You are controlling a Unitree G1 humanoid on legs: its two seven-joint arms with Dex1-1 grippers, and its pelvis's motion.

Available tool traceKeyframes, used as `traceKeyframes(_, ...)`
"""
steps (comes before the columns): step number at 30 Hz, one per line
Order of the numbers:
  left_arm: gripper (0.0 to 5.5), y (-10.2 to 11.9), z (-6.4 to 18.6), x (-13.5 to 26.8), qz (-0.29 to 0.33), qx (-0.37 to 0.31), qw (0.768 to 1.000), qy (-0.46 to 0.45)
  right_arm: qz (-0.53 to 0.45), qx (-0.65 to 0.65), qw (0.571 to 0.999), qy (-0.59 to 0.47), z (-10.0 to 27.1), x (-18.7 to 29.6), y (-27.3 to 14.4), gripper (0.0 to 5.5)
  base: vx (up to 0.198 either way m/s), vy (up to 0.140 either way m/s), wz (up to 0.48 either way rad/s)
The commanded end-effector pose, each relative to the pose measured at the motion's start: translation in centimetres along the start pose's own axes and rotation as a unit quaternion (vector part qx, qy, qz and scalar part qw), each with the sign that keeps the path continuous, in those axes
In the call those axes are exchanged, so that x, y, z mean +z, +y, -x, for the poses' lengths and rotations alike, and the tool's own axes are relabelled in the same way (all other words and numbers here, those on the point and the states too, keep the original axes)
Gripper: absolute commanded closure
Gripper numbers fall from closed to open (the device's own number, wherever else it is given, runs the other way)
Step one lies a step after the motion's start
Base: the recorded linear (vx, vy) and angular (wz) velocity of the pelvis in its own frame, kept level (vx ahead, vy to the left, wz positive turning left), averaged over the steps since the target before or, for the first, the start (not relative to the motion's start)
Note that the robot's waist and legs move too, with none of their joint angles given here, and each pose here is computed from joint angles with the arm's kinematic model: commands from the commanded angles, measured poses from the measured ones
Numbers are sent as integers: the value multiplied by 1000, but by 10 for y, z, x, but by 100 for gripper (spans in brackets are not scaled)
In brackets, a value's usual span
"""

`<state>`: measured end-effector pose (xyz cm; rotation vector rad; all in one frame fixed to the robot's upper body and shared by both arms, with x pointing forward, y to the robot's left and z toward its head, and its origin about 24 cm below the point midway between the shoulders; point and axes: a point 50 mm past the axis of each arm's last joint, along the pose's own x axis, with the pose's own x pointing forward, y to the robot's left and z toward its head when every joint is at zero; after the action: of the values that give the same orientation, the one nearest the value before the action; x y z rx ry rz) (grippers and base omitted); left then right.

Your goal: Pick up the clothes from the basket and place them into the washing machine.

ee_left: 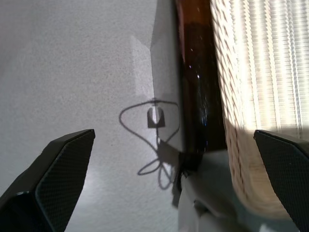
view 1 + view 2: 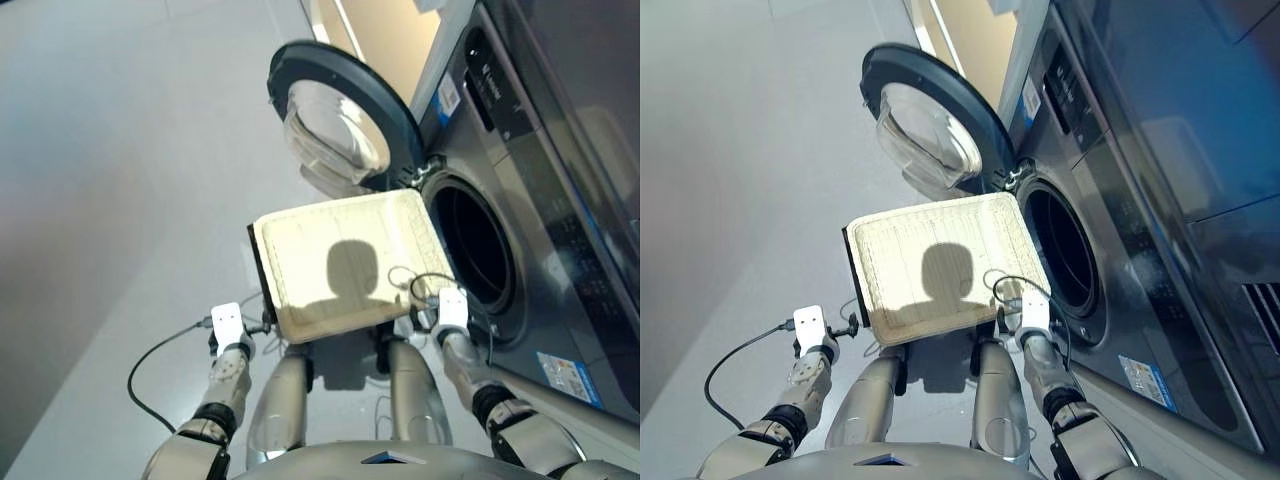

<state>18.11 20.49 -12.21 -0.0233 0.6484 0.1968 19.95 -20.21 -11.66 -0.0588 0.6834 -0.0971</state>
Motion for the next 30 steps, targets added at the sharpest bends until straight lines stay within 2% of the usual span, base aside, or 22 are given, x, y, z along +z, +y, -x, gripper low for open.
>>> traceKeyframes(1, 0, 11, 5, -11, -12, 11, 1000, 18, -4, 3, 1000, 20, 7, -16, -1, 0, 56, -1, -47)
traceKeyframes(6, 0, 9, 15, -33, -32, -7, 998, 57, -15, -19, 996, 82, 20, -48, -10, 0, 11, -1, -5)
traceKeyframes(10, 0, 6, 20, -39, -21, -13, 998, 63, -27, -29, 993, 110, 27, -62, -15, 0, 0, 0, 0)
traceKeyframes(17, 0, 5, 24, -47, -28, -21, 996, 80, -42, -39, 990, 129, 33, -73, -17, 0, 26, 1, 0)
traceKeyframes(23, 0, 5, 27, -52, -30, -25, 995, 89, -3, -21, 992, 127, 34, -73, -10, 0, 19, 3, -1)
traceKeyframes(30, 0, 2, 28, -54, -33, -31, 995, 93, -10, -14, 992, 126, 34, -74, -6, 0, 0, 0, 0)
